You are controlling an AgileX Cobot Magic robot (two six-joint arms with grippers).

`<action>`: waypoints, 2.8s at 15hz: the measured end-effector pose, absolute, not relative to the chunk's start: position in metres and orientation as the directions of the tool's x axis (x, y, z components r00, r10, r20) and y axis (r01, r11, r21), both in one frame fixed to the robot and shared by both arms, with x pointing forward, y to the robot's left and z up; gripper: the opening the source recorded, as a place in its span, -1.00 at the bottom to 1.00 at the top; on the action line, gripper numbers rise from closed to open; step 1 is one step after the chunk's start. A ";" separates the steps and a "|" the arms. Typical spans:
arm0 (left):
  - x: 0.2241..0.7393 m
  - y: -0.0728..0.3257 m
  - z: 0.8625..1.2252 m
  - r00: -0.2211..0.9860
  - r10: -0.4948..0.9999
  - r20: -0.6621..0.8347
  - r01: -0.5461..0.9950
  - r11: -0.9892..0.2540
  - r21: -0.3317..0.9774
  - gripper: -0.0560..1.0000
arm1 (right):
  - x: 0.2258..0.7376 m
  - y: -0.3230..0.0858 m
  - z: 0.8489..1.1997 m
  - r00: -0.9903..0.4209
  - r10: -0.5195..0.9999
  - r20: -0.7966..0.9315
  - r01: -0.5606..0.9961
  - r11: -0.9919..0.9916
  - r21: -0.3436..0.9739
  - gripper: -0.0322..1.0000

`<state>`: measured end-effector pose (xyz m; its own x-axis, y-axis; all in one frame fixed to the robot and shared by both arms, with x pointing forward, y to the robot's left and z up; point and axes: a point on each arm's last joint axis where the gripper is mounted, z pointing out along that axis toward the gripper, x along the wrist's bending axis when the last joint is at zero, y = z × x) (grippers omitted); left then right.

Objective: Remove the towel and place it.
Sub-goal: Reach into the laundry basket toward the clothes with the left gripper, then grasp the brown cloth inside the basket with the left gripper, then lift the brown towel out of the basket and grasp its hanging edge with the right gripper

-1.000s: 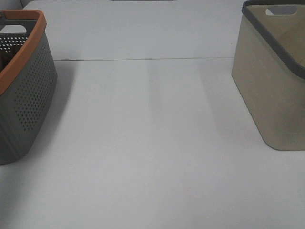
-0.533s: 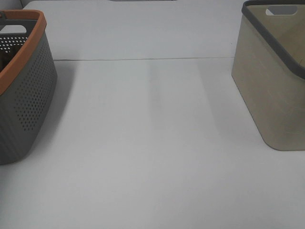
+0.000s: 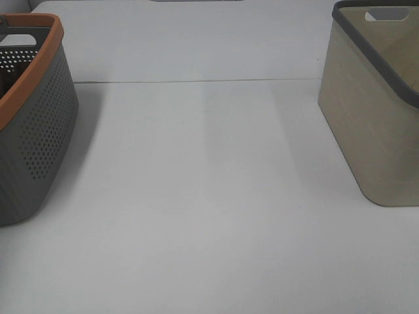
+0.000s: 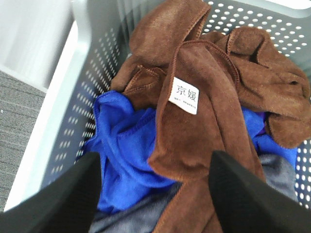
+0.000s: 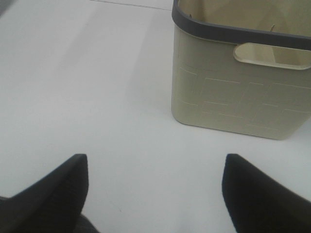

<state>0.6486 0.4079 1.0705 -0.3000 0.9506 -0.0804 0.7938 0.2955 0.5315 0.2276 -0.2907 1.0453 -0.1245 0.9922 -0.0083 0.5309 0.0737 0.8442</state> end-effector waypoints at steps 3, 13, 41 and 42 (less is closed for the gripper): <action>0.674 0.413 1.050 -0.290 0.952 -0.095 0.818 0.298 0.493 0.27 | 0.228 -0.291 1.045 -0.124 0.992 -0.008 0.531 0.074 0.844 0.48; 0.692 0.416 1.008 -0.251 0.965 -0.082 0.882 0.263 0.391 0.27 | 0.228 -0.291 1.045 -0.124 0.992 -0.008 0.531 0.074 0.844 0.48; 0.698 0.405 1.031 -0.210 0.958 -0.195 0.837 0.279 0.472 -0.89 | 0.228 -0.291 1.045 -0.124 0.992 -0.008 0.531 0.074 0.844 0.48; 0.698 0.403 1.041 -0.200 0.955 -0.220 0.824 0.286 0.490 -0.89 | 0.228 -0.291 1.045 -0.124 0.992 -0.008 0.531 0.074 0.844 0.48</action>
